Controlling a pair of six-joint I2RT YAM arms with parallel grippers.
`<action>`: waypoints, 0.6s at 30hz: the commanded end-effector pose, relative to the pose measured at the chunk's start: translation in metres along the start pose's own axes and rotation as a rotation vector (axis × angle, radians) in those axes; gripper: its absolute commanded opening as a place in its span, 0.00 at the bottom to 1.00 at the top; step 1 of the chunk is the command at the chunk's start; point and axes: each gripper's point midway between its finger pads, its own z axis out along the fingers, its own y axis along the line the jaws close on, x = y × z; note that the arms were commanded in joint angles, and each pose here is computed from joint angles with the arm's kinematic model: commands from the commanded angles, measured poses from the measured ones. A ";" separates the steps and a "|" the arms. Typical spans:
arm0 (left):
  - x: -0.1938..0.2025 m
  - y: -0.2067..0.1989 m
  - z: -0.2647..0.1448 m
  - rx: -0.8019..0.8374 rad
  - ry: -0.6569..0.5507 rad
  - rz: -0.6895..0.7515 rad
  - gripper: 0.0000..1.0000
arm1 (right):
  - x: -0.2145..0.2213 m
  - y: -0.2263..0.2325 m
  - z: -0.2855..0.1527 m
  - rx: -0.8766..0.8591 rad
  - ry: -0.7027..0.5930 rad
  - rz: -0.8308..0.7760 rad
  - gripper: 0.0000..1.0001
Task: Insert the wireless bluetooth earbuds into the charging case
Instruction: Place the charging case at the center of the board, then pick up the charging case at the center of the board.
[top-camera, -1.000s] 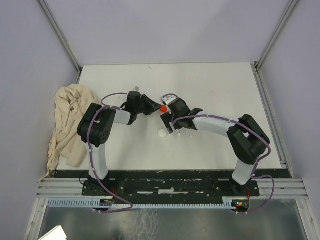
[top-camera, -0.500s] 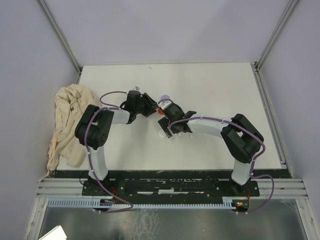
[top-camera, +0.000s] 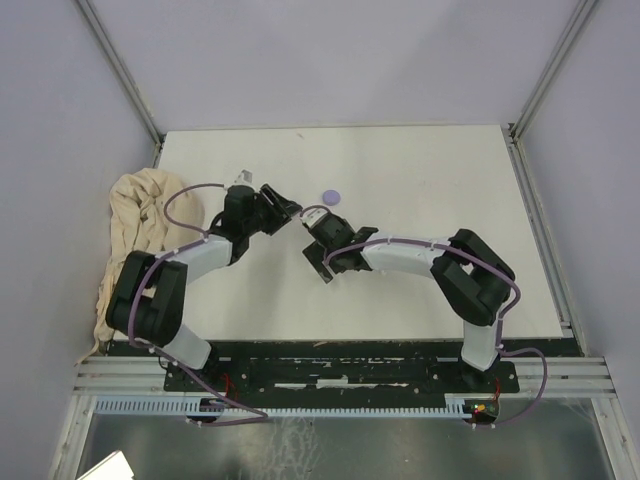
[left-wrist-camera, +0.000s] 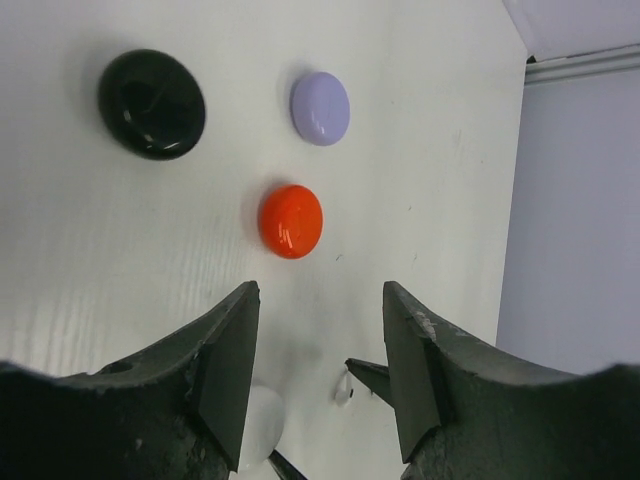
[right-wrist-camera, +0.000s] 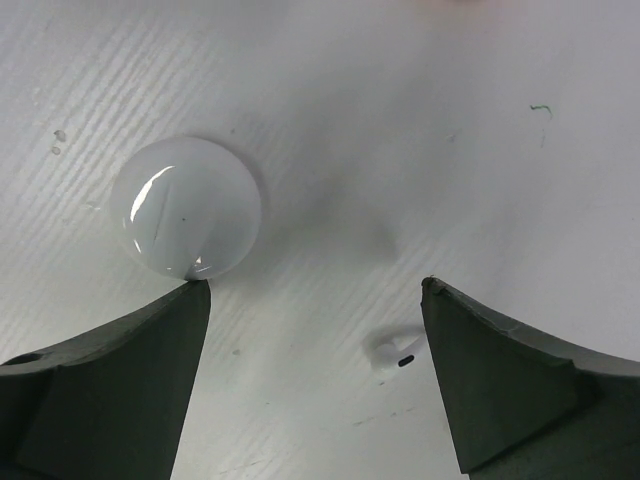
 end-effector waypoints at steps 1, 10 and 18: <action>-0.021 0.002 -0.029 0.016 -0.095 0.025 0.59 | -0.022 0.007 -0.001 0.016 -0.048 -0.002 0.94; -0.031 0.004 -0.057 0.039 -0.140 0.007 0.60 | -0.034 0.014 0.000 -0.002 -0.078 -0.045 0.95; -0.028 0.009 -0.059 0.062 -0.128 -0.017 0.60 | -0.043 0.027 0.002 -0.073 -0.108 -0.082 0.94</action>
